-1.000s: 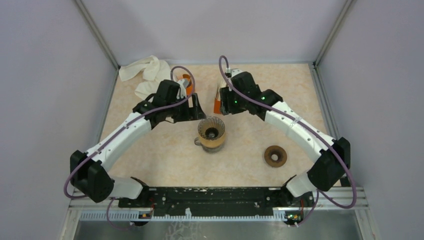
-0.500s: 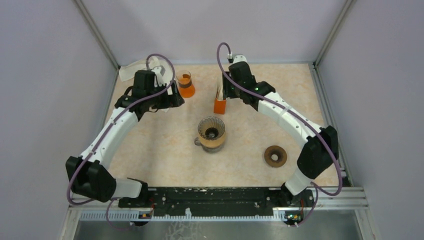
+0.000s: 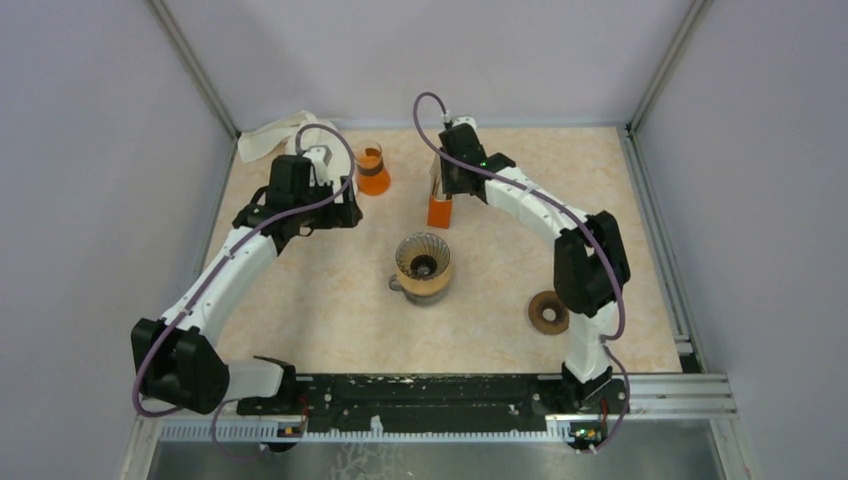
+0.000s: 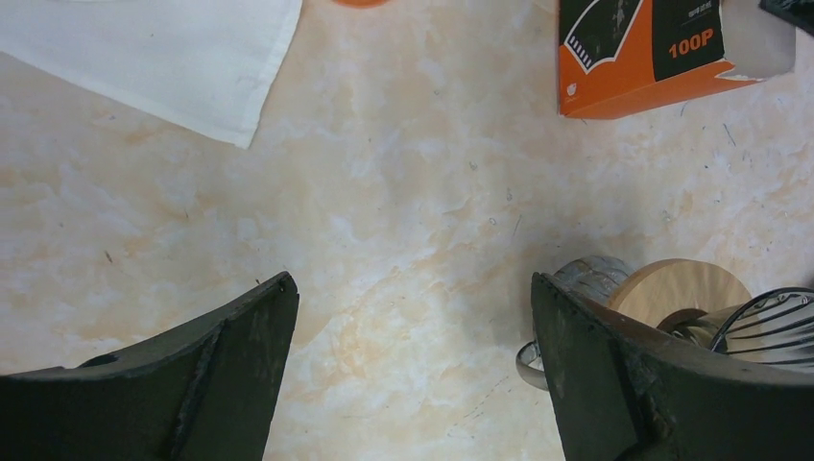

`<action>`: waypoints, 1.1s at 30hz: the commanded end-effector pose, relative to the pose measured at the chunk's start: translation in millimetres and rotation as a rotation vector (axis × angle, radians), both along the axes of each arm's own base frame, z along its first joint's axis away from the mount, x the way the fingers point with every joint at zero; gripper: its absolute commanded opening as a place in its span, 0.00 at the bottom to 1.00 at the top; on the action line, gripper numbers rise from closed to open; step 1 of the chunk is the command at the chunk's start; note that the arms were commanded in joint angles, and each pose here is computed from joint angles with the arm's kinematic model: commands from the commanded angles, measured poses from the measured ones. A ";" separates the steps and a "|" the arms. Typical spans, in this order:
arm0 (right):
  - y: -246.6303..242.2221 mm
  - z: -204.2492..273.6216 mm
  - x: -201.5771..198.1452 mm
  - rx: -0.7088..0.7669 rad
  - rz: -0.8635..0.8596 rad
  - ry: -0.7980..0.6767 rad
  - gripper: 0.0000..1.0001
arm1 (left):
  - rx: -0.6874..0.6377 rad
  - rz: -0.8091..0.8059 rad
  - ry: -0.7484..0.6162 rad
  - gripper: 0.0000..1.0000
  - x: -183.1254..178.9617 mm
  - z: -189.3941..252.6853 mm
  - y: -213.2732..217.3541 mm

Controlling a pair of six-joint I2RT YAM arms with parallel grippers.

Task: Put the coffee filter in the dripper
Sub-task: Pick up the coffee filter holder from the center of the board.

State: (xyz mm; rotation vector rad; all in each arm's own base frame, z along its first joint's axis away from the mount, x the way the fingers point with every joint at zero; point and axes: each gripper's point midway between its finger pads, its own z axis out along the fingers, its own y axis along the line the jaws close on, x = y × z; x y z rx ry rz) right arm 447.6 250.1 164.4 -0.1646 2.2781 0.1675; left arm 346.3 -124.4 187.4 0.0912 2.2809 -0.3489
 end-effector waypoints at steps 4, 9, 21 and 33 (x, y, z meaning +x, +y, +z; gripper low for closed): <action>6.1 7.2 18.3 0.020 0.001 -0.030 0.26 | 0.008 0.005 -0.062 0.95 5.6 11.6 5.6; 6.0 -0.9 17.0 0.015 0.005 -0.009 0.14 | 0.004 0.002 -0.059 0.95 5.4 10.5 5.7; -8.7 23.0 -15.8 0.031 0.022 0.005 0.00 | 0.001 0.004 -0.060 0.96 4.3 9.4 7.4; -71.4 56.0 -76.7 0.050 -0.011 -0.035 0.00 | 0.014 0.023 -0.055 0.96 6.5 5.1 12.0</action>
